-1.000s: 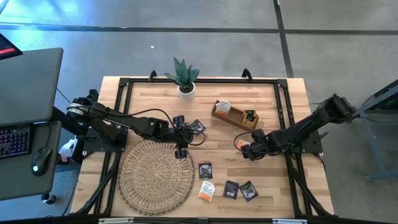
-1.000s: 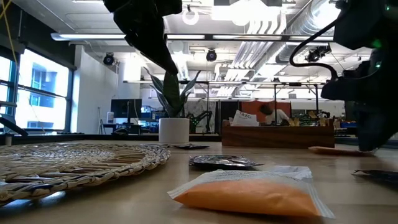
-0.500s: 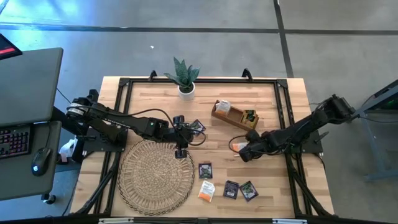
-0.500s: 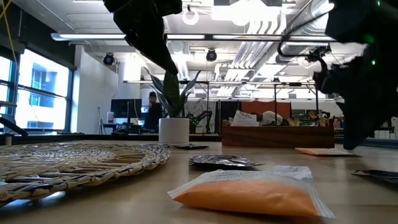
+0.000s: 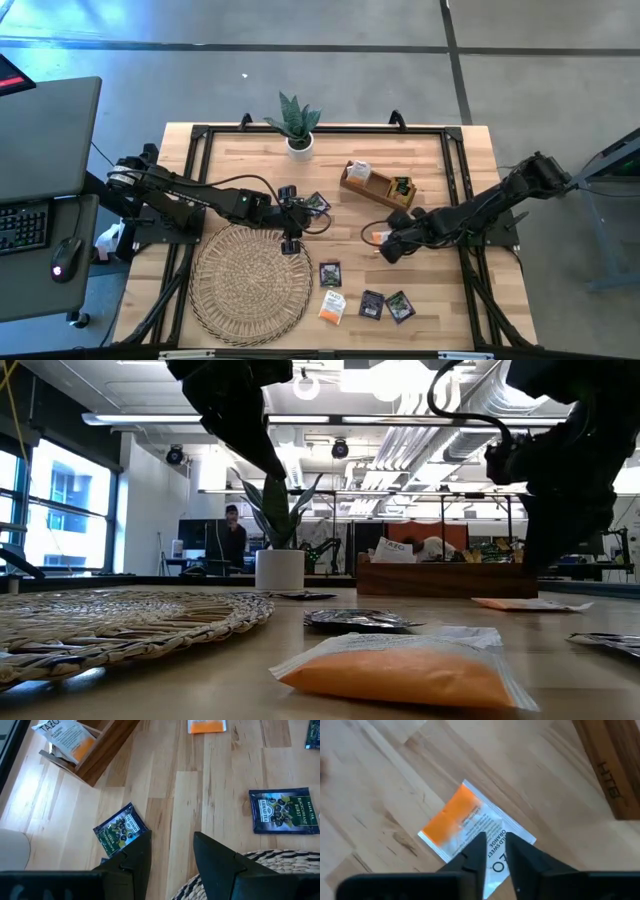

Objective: Pick & Place Tea
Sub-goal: Put the white tea bag into the left section of the wooden organizer

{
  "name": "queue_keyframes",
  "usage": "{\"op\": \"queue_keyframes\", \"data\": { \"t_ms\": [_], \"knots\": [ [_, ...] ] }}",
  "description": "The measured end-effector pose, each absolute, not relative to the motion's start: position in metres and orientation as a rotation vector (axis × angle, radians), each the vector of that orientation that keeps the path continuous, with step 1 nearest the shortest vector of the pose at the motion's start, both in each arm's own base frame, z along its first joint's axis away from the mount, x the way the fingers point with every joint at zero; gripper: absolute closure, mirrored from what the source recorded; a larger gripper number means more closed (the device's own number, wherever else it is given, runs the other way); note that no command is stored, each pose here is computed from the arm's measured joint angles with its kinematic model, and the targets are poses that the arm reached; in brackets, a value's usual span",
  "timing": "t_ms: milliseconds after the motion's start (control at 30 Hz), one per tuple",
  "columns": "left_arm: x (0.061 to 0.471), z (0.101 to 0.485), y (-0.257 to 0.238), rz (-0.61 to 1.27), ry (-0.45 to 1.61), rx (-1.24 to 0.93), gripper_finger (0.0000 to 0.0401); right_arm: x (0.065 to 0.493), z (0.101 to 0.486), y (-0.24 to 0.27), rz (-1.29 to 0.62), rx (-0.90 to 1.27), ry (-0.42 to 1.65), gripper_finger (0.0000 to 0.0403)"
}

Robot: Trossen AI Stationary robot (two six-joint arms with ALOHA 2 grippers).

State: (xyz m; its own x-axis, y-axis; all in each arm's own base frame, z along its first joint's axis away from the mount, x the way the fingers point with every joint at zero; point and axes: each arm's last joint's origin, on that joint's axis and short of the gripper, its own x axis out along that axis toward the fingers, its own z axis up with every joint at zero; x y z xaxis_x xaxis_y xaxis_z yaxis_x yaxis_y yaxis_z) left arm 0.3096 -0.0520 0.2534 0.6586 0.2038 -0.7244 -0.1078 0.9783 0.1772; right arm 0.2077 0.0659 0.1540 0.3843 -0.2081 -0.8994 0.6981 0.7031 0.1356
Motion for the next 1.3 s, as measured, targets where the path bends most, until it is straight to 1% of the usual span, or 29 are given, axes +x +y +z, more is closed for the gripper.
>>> {"op": "queue_keyframes", "data": {
  "t_ms": [133,267,367,467,633,867,967,1133,1167,1300],
  "knots": [
    [0.310,0.253,-0.052,0.172,0.835,0.117,0.0258,0.206,0.150,0.065,-0.646,0.596,1.010,0.0289],
    [0.310,0.253,-0.052,0.173,0.836,0.117,0.0258,0.193,0.133,0.060,-0.714,0.636,1.016,0.0251],
    [0.310,0.253,-0.052,0.173,0.836,0.117,0.0258,0.188,0.123,0.058,-0.736,0.697,0.982,0.0236],
    [0.310,0.253,-0.052,0.173,0.836,0.118,0.0258,0.184,0.115,0.056,-0.725,0.710,0.905,0.0235],
    [0.310,0.253,-0.052,0.174,0.836,0.118,0.0258,0.187,0.109,0.055,-0.665,0.720,0.787,0.0254],
    [0.310,0.253,-0.052,0.179,0.834,0.120,0.0258,0.183,0.103,0.052,-0.651,0.662,0.787,0.0291],
    [0.310,0.253,-0.052,0.180,0.834,0.120,0.0258,0.182,0.102,0.050,-0.663,0.665,0.790,0.0320],
    [0.310,0.253,-0.052,0.180,0.834,0.120,0.0258,0.185,0.103,0.048,-0.641,0.651,0.777,0.0390],
    [0.310,0.253,-0.052,0.185,0.834,0.120,0.0258,0.186,0.104,0.047,-0.634,0.649,0.766,0.0396],
    [0.305,0.255,-0.048,0.279,0.839,0.133,0.0258,0.192,0.112,0.045,-0.608,0.639,0.747,0.0394]
  ]
}}
